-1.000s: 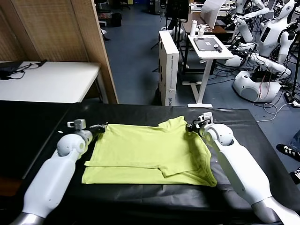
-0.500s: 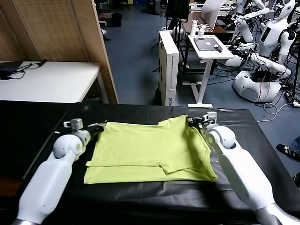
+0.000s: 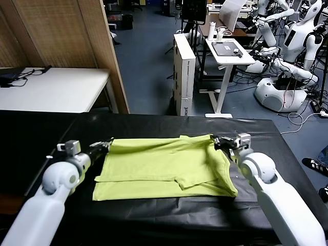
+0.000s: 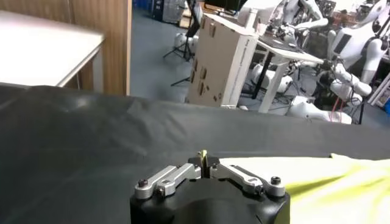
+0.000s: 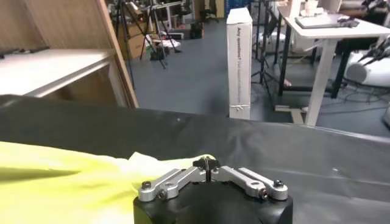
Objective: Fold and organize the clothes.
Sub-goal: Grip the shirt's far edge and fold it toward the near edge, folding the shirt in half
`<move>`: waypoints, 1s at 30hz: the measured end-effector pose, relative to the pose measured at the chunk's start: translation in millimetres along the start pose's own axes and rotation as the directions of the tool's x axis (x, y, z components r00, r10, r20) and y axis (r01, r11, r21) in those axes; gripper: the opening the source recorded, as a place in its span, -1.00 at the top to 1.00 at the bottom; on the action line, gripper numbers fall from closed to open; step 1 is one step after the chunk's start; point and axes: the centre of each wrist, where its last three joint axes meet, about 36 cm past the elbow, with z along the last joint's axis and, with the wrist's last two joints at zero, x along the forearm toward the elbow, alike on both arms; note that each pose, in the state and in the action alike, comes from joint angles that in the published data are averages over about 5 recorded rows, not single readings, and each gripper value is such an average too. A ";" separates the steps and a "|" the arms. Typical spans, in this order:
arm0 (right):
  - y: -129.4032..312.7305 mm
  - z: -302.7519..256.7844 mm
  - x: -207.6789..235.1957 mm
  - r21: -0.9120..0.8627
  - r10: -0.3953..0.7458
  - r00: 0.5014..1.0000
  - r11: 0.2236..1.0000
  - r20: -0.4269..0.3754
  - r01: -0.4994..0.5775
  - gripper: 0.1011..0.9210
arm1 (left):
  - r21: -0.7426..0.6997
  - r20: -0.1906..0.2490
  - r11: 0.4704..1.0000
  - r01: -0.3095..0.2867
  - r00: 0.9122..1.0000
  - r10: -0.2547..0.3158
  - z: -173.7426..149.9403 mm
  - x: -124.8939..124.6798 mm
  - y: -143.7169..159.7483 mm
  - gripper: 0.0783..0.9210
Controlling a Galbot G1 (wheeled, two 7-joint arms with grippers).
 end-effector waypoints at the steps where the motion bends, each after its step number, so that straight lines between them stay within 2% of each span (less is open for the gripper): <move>1: 1.2 2.3 4.2 0.003 -0.001 1.000 1.000 -0.003 0.001 0.90 | 0.002 -0.002 1.000 0.003 1.000 -0.003 2.9 4.4 -0.1 0.74; 7: 15.3 16.3 29.8 0.023 -0.001 0.999 1.000 -0.045 0.002 0.90 | 0.006 -0.027 1.000 0.014 1.000 -0.014 17.5 30.1 -9.4 0.74; 17: 34.9 34.9 53.6 0.045 0.006 0.981 0.999 -0.195 0.003 0.90 | -0.027 -0.067 1.000 0.016 0.998 -0.018 30.2 65.1 -25.0 0.74; 22: 36.6 40.4 54.5 0.042 0.004 0.977 0.999 -0.215 0.005 0.90 | -0.023 -0.098 0.999 0.023 0.995 -0.025 42.2 70.9 -26.6 0.75; 30: 39.2 41.4 56.4 0.028 -0.008 0.976 1.000 -0.219 0.014 0.90 | -0.022 -0.122 0.999 0.049 0.991 -0.051 54.0 69.3 -23.9 0.76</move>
